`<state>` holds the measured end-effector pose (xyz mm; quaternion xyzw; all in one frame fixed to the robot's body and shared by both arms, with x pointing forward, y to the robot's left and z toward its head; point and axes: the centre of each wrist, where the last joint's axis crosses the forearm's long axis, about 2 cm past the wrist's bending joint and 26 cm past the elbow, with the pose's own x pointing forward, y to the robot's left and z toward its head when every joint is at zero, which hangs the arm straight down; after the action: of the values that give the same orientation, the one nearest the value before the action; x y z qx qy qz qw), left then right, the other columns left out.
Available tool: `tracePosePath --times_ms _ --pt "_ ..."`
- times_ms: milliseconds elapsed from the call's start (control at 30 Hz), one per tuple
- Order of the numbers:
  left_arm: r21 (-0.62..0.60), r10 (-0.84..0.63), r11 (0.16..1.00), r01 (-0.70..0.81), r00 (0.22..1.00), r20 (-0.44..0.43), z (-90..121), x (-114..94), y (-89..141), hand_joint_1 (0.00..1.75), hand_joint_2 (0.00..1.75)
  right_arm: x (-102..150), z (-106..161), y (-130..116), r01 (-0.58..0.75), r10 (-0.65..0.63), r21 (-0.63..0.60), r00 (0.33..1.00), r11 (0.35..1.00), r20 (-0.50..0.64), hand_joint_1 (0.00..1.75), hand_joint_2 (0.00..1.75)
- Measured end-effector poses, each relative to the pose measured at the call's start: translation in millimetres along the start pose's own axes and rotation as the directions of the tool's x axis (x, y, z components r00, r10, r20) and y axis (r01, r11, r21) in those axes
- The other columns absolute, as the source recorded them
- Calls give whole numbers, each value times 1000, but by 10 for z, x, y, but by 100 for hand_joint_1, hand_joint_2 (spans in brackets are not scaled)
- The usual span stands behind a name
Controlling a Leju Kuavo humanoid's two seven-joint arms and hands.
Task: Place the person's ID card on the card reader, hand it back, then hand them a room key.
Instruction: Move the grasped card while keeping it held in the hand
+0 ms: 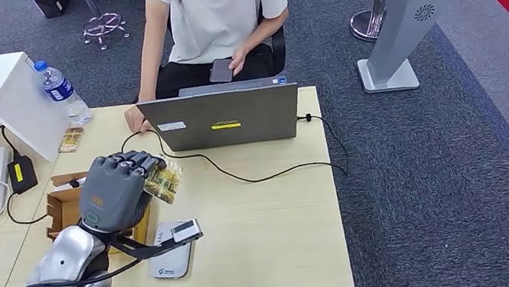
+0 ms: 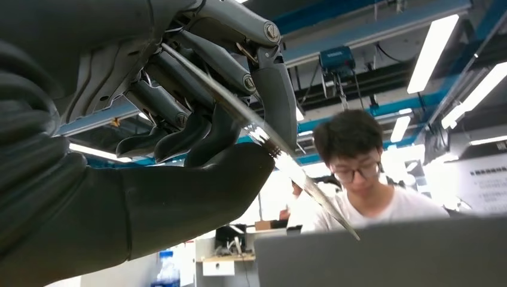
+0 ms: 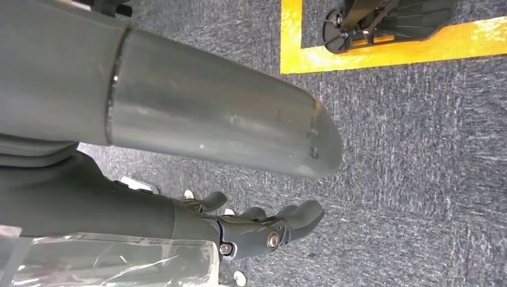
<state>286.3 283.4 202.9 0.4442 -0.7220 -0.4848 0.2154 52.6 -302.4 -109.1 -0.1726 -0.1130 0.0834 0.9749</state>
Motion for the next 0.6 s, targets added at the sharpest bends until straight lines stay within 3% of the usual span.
tracePosePath --times_ms 267,600 --pt "-231 3 973 -17 998 -57 480 174 -192 175 175 -6 10 29 6 -6 4 1000 1000 -4 0 0" --pt "-429 -60 903 -6 988 -140 725 103 -494 175 175 3 20 58 -20 20 10 1000 1000 -7 0 0"
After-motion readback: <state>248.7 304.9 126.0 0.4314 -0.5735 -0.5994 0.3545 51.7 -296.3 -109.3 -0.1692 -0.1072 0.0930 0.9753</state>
